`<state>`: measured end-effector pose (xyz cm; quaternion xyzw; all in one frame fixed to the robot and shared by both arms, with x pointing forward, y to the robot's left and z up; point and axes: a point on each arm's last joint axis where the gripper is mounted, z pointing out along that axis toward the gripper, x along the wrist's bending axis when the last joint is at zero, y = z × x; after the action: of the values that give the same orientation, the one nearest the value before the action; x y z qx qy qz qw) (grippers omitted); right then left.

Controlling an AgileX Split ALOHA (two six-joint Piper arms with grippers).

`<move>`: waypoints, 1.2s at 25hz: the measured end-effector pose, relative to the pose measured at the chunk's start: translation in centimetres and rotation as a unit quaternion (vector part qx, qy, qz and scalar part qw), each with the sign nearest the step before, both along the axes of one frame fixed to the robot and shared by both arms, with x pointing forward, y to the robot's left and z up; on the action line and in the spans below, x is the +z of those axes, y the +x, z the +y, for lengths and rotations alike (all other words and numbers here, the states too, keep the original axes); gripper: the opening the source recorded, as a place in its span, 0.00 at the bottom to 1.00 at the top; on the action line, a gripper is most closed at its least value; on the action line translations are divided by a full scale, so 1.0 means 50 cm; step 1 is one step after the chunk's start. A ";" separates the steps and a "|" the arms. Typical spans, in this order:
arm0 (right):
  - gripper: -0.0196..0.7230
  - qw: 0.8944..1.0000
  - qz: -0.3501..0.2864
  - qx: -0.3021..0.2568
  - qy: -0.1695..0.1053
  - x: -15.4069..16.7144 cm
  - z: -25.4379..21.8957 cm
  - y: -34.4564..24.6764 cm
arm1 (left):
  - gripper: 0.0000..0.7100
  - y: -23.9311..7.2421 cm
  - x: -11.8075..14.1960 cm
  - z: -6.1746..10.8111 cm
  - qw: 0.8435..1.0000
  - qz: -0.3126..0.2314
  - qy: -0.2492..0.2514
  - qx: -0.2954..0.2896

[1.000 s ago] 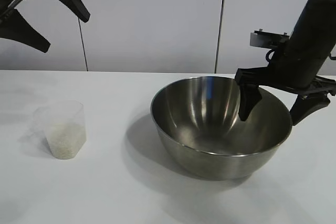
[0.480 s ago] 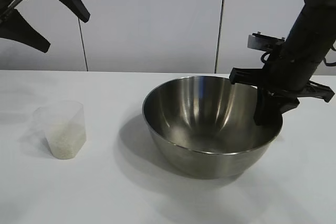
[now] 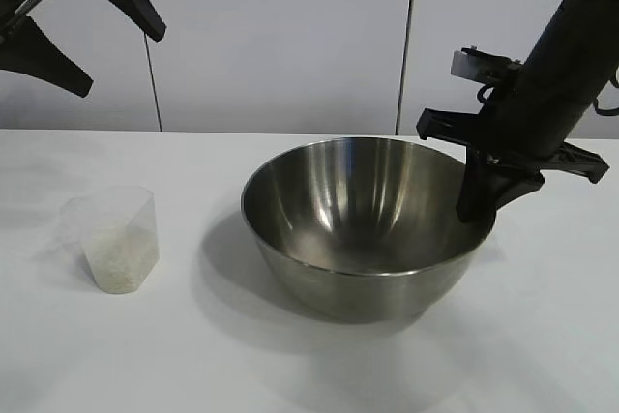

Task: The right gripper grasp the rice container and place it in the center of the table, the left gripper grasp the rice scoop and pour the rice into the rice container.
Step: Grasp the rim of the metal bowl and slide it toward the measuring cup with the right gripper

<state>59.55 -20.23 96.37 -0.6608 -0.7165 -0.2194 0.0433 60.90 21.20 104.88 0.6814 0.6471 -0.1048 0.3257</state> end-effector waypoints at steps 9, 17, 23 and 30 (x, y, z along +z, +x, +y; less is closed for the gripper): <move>0.04 0.998 -0.015 0.066 -0.012 -0.002 0.104 -0.031 | 0.89 0.001 0.000 0.000 1.000 -0.001 0.000 0.001; 0.04 0.998 0.016 0.052 -0.037 -0.070 0.111 -0.020 | 0.89 0.001 0.000 0.000 1.000 -0.001 0.000 0.001; 0.08 0.998 0.015 0.047 -0.034 -0.071 0.112 -0.019 | 0.89 0.001 0.000 0.000 1.000 -0.001 0.000 0.001; 0.87 0.997 0.024 0.062 -0.027 -0.041 0.121 -0.008 | 0.89 0.001 0.000 0.000 1.000 -0.002 0.000 0.001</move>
<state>59.18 -14.17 94.31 -0.6214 -0.7602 -0.1810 0.0563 60.93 21.21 104.89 0.6808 0.6474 -0.1033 0.3267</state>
